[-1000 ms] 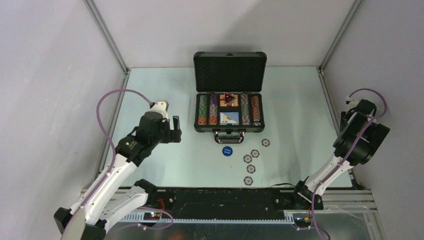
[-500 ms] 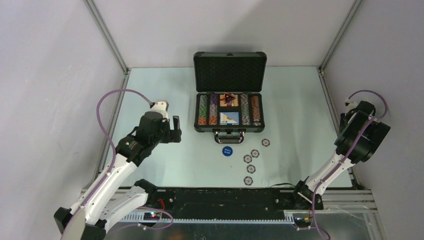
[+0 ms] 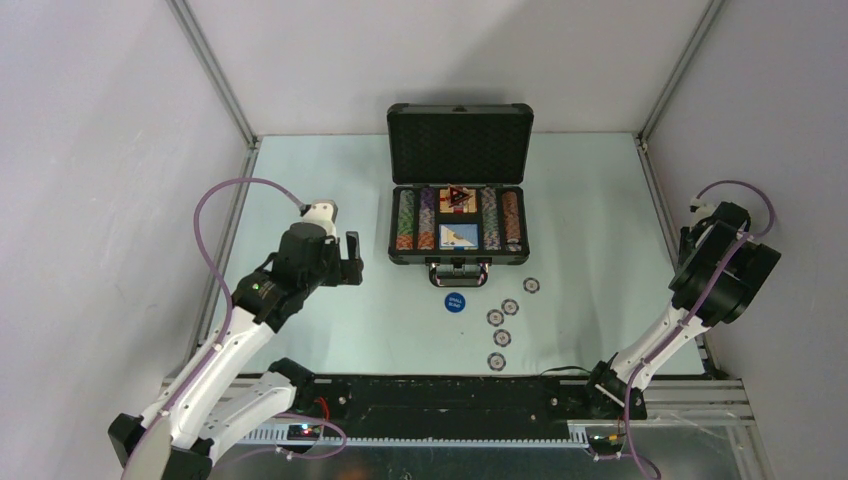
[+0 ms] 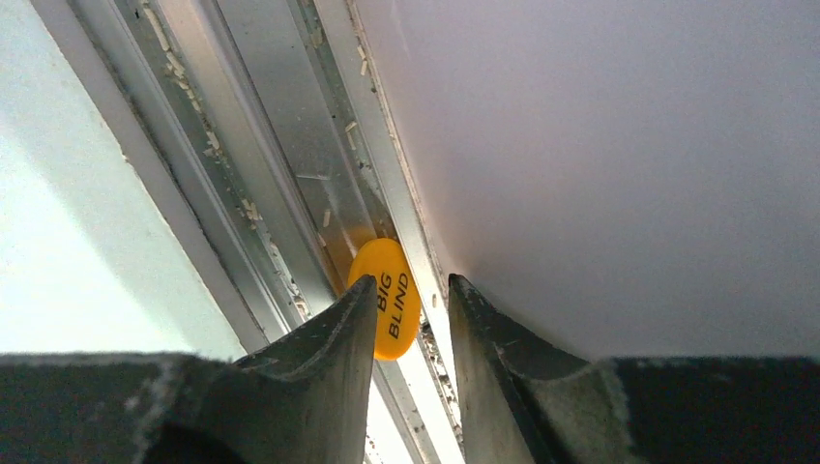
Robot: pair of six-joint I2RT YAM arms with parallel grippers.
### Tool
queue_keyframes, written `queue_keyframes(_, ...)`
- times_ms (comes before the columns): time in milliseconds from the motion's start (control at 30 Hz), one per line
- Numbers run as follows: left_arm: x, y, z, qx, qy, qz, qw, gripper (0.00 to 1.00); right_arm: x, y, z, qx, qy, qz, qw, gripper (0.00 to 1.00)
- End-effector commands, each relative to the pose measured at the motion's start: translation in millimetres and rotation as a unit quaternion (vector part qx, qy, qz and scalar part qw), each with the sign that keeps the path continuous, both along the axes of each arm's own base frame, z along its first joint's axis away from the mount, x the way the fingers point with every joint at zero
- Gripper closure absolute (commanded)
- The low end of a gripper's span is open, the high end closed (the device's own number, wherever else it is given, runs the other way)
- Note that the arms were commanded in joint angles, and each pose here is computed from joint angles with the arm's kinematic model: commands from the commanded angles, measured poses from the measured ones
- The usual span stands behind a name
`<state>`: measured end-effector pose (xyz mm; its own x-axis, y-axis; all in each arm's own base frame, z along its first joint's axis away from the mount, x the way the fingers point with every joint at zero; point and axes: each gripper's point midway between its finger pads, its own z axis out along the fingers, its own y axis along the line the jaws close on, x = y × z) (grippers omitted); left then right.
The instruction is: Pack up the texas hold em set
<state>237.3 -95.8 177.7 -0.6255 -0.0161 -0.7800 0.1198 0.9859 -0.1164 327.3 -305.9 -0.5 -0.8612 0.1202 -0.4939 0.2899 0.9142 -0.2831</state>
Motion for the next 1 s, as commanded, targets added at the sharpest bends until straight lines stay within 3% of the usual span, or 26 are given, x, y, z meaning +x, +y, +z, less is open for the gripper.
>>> queue_keyframes(0, 3, 0, 4, 0.008, -0.013, -0.007, 1.0, 0.1, 12, -11, 15, 0.0, -0.037, -0.014, 0.999, 0.61)
queue_keyframes(600, 3, 0, 3, 0.008, -0.012, -0.007, 1.0, 0.1, 12, 1, 6, 0.052, -0.044, -0.003, 0.998, 0.62)
queue_keyframes(967, 3, 0, 4, 0.007, -0.013, -0.008, 1.0, 0.1, -14, -27, 11, -0.038, 0.032, -0.05, 0.998, 0.7)
